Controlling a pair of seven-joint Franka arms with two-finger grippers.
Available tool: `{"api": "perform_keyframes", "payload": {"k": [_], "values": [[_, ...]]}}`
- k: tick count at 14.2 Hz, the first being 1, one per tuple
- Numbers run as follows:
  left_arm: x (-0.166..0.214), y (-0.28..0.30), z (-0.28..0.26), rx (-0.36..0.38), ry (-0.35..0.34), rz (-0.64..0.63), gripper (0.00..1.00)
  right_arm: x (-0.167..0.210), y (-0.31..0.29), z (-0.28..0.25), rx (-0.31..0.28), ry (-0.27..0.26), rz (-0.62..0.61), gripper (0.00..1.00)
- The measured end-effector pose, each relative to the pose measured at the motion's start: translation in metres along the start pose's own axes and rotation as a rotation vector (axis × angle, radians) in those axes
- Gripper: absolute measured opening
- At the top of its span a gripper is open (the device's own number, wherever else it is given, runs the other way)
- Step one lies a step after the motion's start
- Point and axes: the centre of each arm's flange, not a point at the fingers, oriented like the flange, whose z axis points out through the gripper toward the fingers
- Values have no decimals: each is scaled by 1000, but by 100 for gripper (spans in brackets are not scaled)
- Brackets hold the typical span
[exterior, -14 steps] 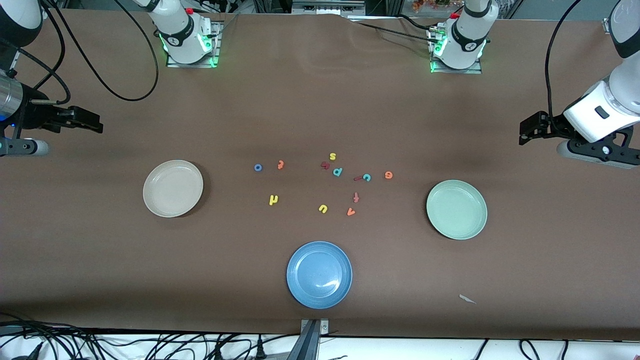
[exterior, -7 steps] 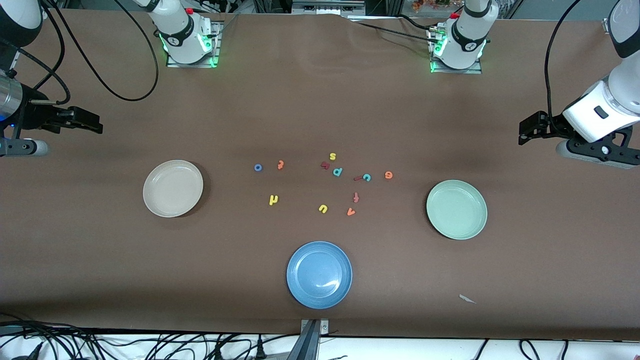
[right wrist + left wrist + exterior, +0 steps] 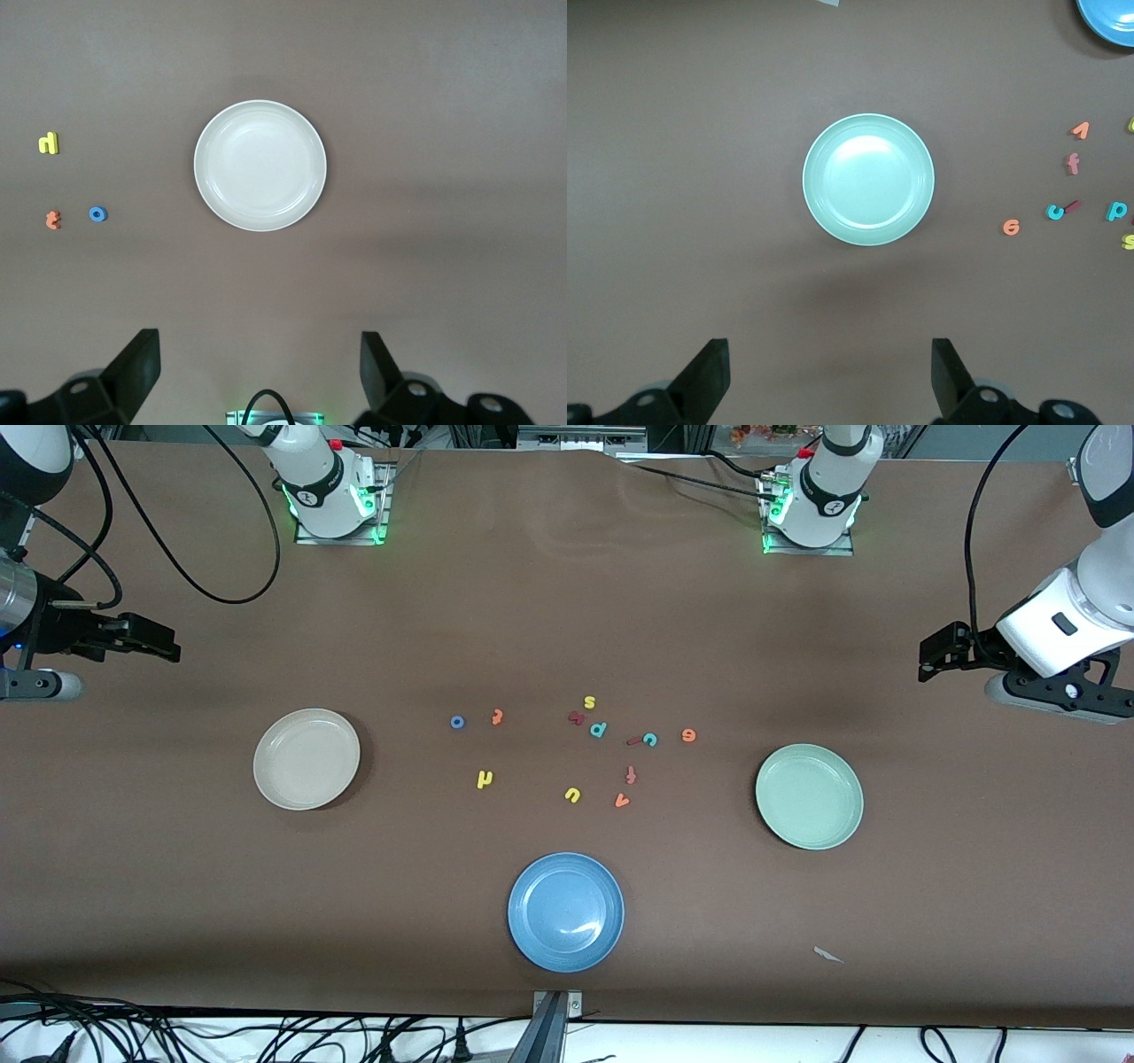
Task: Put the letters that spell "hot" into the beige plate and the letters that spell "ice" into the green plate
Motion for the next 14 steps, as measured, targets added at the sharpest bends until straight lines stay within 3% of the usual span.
{"api": "perform_keyframes", "payload": {"k": [14], "values": [[0, -3, 0, 0, 0, -6, 100, 0, 0, 0, 0, 1, 0, 100]]}}
